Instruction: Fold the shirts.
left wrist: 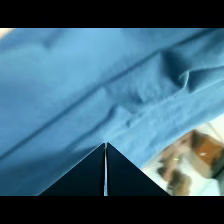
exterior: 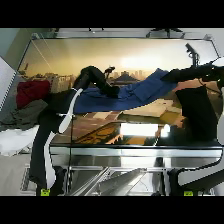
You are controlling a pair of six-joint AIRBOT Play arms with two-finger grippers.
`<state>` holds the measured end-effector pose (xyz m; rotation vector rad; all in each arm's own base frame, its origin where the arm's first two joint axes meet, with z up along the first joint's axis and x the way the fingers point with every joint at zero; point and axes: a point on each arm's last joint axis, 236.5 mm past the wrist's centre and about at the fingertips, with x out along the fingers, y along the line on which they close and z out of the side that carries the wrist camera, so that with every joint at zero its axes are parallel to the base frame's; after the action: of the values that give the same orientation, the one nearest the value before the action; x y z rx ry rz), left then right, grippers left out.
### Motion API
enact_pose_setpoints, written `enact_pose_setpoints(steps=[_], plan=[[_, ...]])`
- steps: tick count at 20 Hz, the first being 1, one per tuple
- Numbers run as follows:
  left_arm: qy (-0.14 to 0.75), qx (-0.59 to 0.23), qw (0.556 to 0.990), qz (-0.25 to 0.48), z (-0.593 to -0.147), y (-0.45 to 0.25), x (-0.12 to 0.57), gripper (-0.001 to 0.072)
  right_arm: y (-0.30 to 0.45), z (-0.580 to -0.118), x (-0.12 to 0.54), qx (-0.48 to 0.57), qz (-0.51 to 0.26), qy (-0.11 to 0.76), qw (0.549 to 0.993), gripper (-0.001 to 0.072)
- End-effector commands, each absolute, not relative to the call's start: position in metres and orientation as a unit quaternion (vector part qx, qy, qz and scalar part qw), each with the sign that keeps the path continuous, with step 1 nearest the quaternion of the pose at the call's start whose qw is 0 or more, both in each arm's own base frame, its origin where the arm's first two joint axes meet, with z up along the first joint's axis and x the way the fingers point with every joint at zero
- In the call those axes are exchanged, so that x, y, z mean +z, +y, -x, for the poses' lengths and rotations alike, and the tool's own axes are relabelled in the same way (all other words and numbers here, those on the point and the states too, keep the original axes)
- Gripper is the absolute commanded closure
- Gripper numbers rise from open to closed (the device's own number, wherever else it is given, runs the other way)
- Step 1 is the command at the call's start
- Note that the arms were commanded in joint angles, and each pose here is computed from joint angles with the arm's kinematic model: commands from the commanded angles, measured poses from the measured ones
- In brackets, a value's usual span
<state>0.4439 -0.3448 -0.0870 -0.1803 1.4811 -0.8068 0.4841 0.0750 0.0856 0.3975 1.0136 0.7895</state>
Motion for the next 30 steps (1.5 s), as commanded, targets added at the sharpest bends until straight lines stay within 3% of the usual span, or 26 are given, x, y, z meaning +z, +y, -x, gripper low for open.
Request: enact_pose_setpoints(steps=[1, 4, 8, 13, 16, 18, 19, 20, 21, 24, 30], plan=[[0.639, -0.38, 0.662, 0.093, -0.431, -0.4, -0.1, 0.0686, 0.074, -0.471, 0.131, 0.381, -0.167, 0.458, 0.786, 0.0693], [0.614, -0.393, 0.673, 0.124, -0.438, -0.412, -0.074, 0.0687, 0.079, -0.467, 0.138, 0.386, -0.164, 0.459, 0.783, 0.0693], [0.552, -0.416, 0.713, 0.12, -0.462, -0.339, 0.053, 0.0687, 0.124, -0.455, 0.164, 0.433, -0.188, 0.445, 0.761, 0.0693], [0.456, -0.359, 0.801, 0.144, -0.471, -0.198, 0.201, 0.0687, 0.283, -0.463, 0.16, 0.484, -0.188, 0.408, 0.75, 0.0693], [0.44, -0.32, 0.824, 0.161, -0.457, -0.148, 0.224, 0.0687, 0.409, -0.454, 0.105, 0.492, -0.185, 0.399, 0.751, 0.0692], [0.442, -0.308, 0.827, 0.163, -0.446, -0.131, 0.221, 0.0686, 0.481, -0.453, 0.046, 0.463, -0.183, 0.378, 0.78, 0.0683], [0.448, -0.303, 0.824, 0.167, -0.441, -0.128, 0.216, 0.0687, 0.505, -0.452, 0.02, 0.445, -0.183, 0.37, 0.795, 0.0571], [0.457, -0.301, 0.819, 0.172, -0.435, -0.126, 0.209, 0.0687, 0.524, -0.441, -0.007, 0.437, -0.181, 0.375, 0.798, 0.0265], [0.468, -0.3, 0.813, 0.176, -0.429, -0.127, 0.2, 0.0687, 0.535, -0.43, -0.027, 0.438, -0.173, 0.387, 0.793, 0.0187], [0.507, -0.303, 0.786, 0.18, -0.414, -0.129, 0.171, 0.0686, 0.521, -0.429, -0.042, 0.445, -0.166, 0.417, 0.775, 0.0368], [0.538, -0.302, 0.764, 0.19, -0.405, -0.13, 0.14, 0.0687, 0.396, -0.45, 0.018, 0.48, -0.188, 0.492, 0.701, 0.0369]])
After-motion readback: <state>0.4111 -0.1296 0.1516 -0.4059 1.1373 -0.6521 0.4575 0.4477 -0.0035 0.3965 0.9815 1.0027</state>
